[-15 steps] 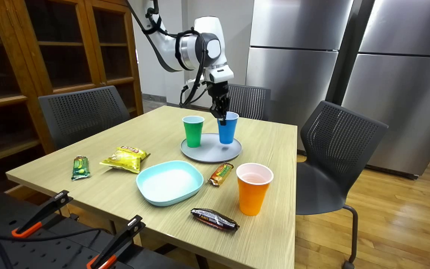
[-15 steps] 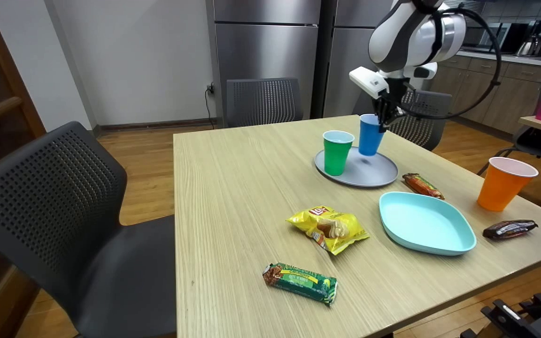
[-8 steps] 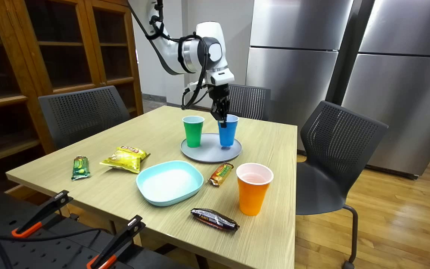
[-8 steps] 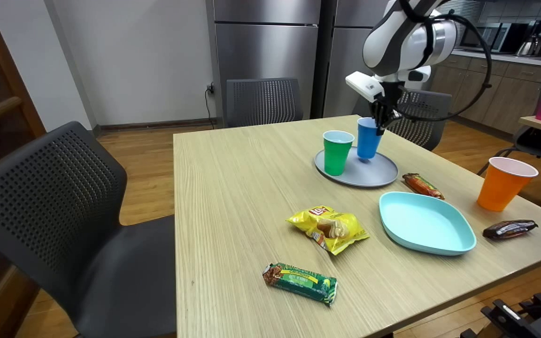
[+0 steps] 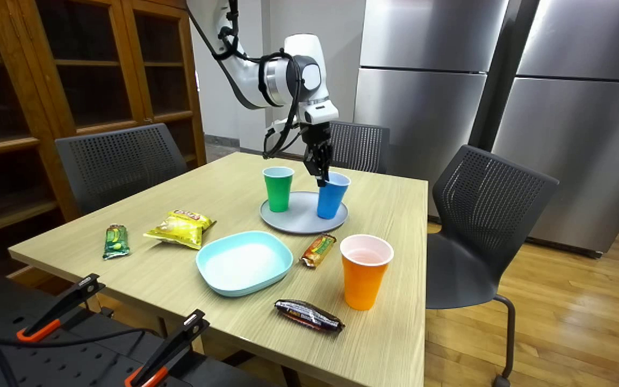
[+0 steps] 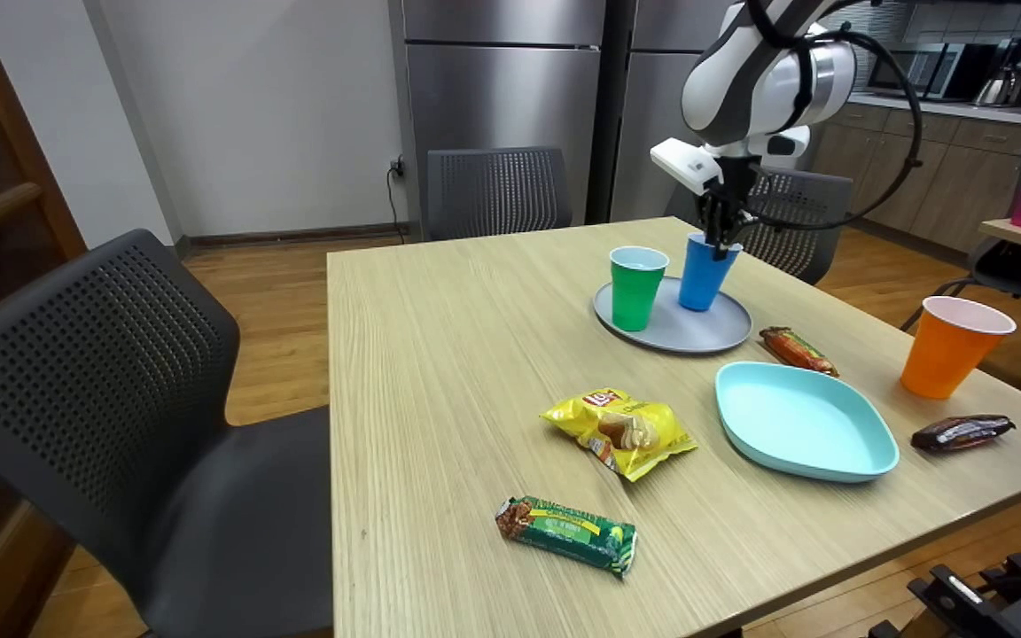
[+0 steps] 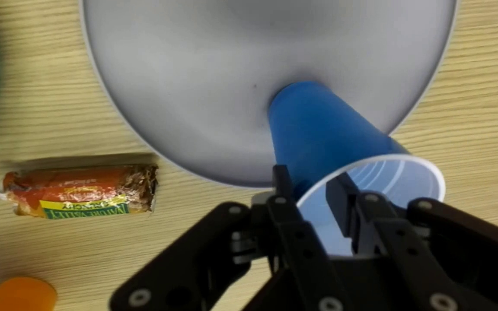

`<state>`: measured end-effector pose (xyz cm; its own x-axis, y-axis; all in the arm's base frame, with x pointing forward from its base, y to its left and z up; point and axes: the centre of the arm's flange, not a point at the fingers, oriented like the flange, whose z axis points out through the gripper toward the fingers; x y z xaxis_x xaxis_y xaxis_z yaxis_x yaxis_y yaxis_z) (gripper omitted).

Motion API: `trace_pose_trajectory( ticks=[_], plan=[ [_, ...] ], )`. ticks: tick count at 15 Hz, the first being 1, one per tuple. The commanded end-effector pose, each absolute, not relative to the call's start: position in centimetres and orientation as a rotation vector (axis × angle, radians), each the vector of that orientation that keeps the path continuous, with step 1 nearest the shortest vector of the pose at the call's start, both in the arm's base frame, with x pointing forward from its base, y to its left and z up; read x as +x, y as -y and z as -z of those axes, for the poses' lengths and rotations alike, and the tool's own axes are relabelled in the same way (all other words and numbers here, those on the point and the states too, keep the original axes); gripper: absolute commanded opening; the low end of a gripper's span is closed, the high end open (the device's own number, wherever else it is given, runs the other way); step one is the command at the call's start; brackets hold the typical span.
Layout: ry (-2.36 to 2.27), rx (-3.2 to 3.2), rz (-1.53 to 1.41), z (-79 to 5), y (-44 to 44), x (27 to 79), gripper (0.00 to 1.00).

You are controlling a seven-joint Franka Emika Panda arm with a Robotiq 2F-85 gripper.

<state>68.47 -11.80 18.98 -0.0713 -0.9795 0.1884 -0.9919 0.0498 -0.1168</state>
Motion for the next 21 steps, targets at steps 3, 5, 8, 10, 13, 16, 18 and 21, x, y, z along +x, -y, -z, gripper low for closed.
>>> trace_pose_trajectory(
  ticks=[3,5,8,10,13,16,18,21],
  plan=[
    [2.245,2.119,-0.355,-22.2,12.0,67.8,0.74],
    [2.251,2.130,-0.370,-23.3,12.1,67.5,0.89],
    [2.260,2.150,-0.387,-25.0,12.3,66.8,1.00],
    [2.256,2.169,-0.395,-26.1,12.5,66.0,1.00],
    [2.226,2.220,-0.384,-27.6,12.9,64.6,1.00],
    [2.138,2.304,-0.343,-28.5,13.8,62.5,1.00],
    [2.091,2.336,-0.327,-28.8,14.5,61.3,1.00],
    [2.020,2.400,-0.276,-29.1,15.5,59.5,1.00]
  ],
)
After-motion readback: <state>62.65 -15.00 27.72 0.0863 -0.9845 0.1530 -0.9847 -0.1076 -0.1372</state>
